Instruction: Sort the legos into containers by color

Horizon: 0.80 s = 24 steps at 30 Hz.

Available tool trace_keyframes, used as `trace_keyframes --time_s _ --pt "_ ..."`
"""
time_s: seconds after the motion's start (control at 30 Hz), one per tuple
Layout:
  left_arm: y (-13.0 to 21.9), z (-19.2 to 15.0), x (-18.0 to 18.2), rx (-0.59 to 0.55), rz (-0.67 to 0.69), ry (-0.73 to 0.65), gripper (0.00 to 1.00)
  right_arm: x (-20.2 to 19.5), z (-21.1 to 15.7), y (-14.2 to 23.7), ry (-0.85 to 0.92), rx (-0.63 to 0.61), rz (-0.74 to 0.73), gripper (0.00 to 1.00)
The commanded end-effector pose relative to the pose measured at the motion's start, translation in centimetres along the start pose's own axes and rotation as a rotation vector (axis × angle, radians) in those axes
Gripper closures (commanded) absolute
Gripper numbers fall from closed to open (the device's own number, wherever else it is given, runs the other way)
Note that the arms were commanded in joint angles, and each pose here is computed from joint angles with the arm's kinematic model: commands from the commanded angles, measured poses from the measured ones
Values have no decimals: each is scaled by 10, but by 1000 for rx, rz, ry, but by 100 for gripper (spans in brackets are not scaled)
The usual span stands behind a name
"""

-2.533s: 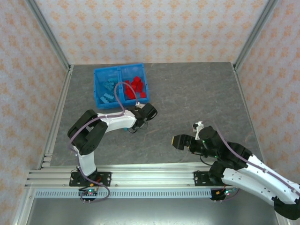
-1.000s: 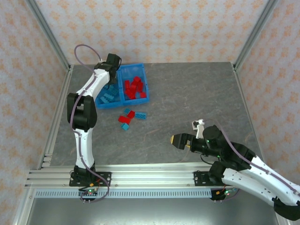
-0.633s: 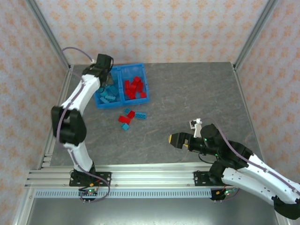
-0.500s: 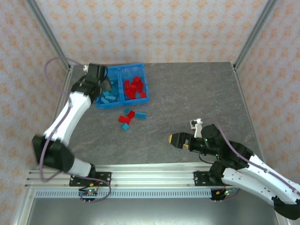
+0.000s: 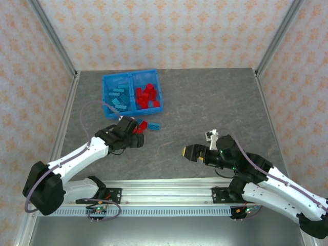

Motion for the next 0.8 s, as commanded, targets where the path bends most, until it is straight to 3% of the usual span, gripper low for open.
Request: trace_keyframes --time_s 0.0,0.13,0.33,0.77 --pt "-10 14 2 -24 82 -66 13 1 -1 1 -11 -9 33 1" --pt "-37 15 -2 34 106 -99 4 -1 -1 4 -17 -18 28 1" --pt "-73 15 -9 75 102 -84 5 -3 -1 7 -16 -20 9 1" --pt "-105 5 -2 142 140 -27 41 -8 -3 13 -24 -34 6 1"
Point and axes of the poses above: each hand's point on the last joint's axis, 136 mm out from that joint toward the fingers, its own y axis back along the fingers, its own x axis along the line the jaws close on, z = x × y, the point moved 8 cm from there along y, back along the fingers, and after that the axes turned 12 degrees about -y, right-handed, at the moved point
